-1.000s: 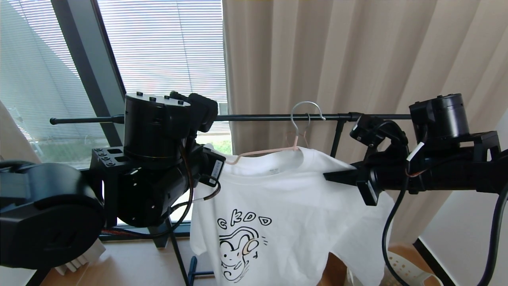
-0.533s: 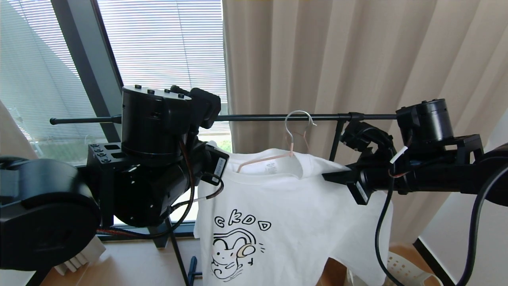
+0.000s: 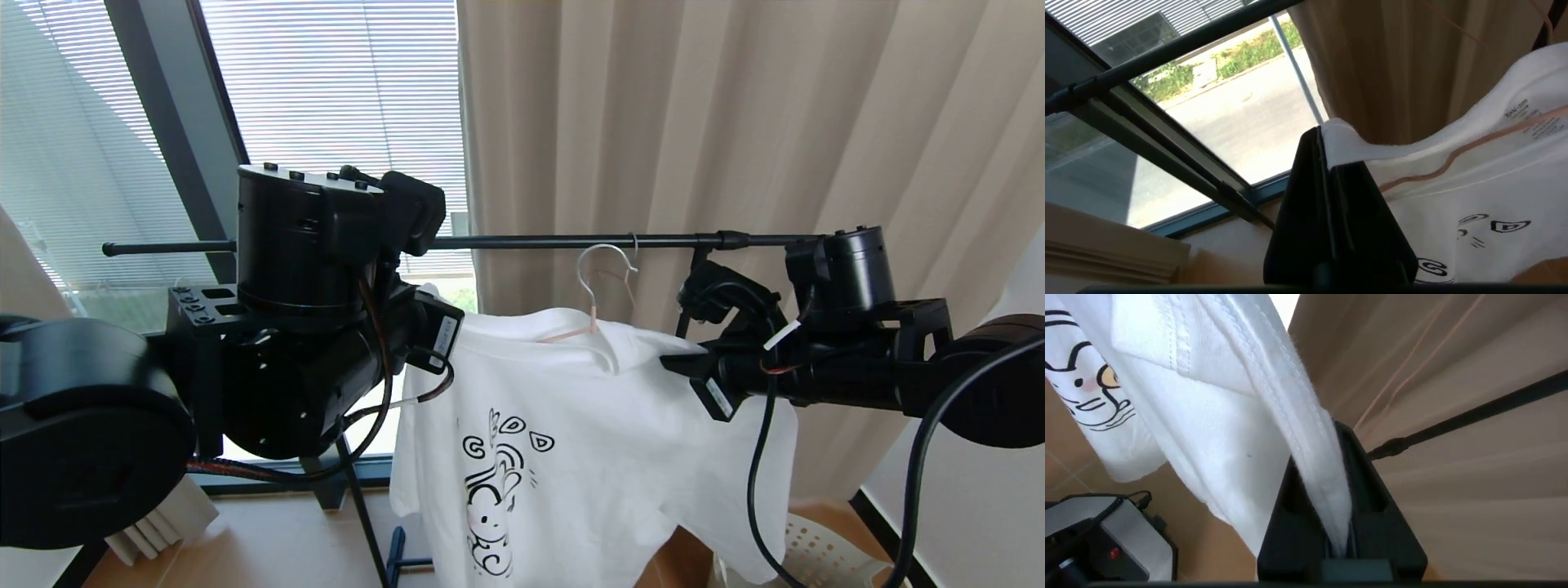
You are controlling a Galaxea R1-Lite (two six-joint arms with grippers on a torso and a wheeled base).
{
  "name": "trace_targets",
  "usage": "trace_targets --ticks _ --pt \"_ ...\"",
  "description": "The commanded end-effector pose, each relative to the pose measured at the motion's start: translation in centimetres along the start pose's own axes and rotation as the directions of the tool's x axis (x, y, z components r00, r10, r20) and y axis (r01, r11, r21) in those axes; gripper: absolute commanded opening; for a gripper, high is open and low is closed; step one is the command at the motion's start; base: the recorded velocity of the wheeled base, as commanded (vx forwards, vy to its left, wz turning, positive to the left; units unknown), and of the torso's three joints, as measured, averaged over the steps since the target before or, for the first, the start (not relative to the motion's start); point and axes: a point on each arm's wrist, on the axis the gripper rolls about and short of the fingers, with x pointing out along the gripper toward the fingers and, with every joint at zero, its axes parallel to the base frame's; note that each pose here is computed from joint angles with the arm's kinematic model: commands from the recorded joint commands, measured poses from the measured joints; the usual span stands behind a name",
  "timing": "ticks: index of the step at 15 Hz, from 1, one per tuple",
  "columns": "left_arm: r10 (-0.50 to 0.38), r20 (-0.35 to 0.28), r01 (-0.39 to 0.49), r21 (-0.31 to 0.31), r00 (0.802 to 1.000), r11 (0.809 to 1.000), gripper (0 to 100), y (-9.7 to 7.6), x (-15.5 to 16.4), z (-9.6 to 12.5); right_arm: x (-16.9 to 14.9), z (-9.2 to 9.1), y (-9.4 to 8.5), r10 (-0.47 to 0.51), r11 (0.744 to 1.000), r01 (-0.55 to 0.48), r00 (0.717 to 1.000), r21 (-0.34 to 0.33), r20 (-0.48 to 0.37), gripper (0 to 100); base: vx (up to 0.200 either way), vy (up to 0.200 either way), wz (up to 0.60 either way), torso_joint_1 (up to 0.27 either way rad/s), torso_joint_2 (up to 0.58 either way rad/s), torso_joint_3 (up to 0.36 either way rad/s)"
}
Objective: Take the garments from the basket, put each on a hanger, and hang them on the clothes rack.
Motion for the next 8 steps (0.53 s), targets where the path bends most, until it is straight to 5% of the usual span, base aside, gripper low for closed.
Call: trace_targets --ticks 1,8 --pt "-0.020 0.018 0.020 -0.001 1.000 1.000 0 -0.5 -0.4 0.4 1.2 -0.3 0.7 0.021 1.000 -0.021 1.000 -0.007 -0.007 0 0.000 0.000 0.00 0.000 0.00 0.000" --pt "-0.060 0.020 0.060 0.016 0.998 0.998 0 -2.0 -0.4 1.2 2.8 0.6 3.1 0.072 0.993 -0.080 0.993 0.084 0.093 0 0.000 0.000 0.00 0.000 0.00 0.000"
